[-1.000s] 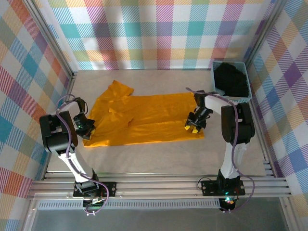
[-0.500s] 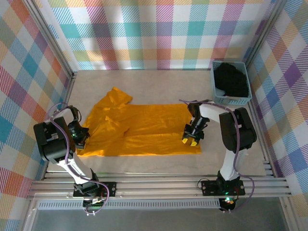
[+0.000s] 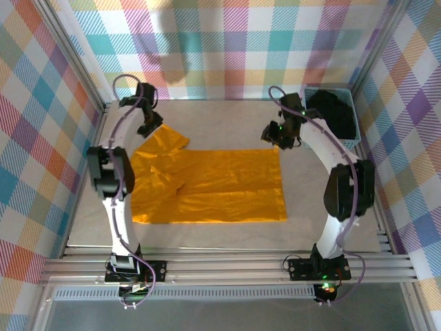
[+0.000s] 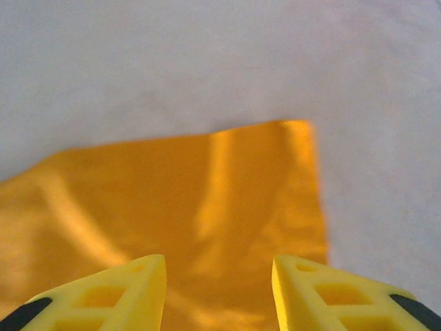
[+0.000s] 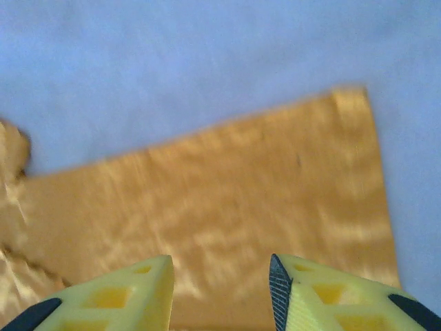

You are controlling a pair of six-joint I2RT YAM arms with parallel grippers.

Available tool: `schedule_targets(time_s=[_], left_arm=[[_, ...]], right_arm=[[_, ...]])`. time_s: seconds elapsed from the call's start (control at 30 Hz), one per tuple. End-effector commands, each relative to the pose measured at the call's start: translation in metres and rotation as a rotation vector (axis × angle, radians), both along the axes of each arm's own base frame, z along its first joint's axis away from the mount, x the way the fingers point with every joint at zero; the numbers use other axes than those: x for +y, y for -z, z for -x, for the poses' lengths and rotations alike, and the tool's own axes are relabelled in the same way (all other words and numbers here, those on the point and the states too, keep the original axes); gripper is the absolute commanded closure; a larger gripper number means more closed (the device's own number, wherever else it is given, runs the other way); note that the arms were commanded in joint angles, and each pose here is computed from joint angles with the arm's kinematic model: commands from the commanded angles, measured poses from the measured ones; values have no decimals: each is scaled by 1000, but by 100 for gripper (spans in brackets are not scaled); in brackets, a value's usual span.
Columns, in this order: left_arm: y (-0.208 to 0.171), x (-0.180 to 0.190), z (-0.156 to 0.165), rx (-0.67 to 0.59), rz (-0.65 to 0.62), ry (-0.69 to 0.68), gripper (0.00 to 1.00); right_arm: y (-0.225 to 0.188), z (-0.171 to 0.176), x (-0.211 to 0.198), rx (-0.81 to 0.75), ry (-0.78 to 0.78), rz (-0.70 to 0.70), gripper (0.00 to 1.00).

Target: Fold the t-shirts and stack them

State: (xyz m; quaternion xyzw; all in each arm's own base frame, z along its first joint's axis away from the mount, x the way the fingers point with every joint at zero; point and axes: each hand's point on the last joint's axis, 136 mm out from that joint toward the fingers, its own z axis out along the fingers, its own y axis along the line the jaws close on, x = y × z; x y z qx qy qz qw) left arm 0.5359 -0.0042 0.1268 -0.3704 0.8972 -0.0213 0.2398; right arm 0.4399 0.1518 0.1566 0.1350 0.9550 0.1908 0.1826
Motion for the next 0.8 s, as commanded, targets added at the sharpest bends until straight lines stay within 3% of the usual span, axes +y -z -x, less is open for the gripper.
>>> schedule_targets(time_s=[0.0,0.13,0.3,0.4,0.57,0.77], left_arm=[[25,-5,-41,-11,-25,163,55],[33,-10,-82,-91,25,186,54],[48,-16,-101,-126,131,113,54],[56,-15,-97,-104,160,41,54],[65,1,-63,21,159,-154,55],[51,-2,-79,-85,282,-315,55]], right_arm=[[13,-39,-6,-49,3,50,57],[12,-53,-6,-62,0,49,57],[13,-53,-3,-54,-7,32,58],[19,-50,-2,-35,-7,27,58],[27,-46,-3,-7,0,28,58],[30,-44,0,4,-10,17,58]])
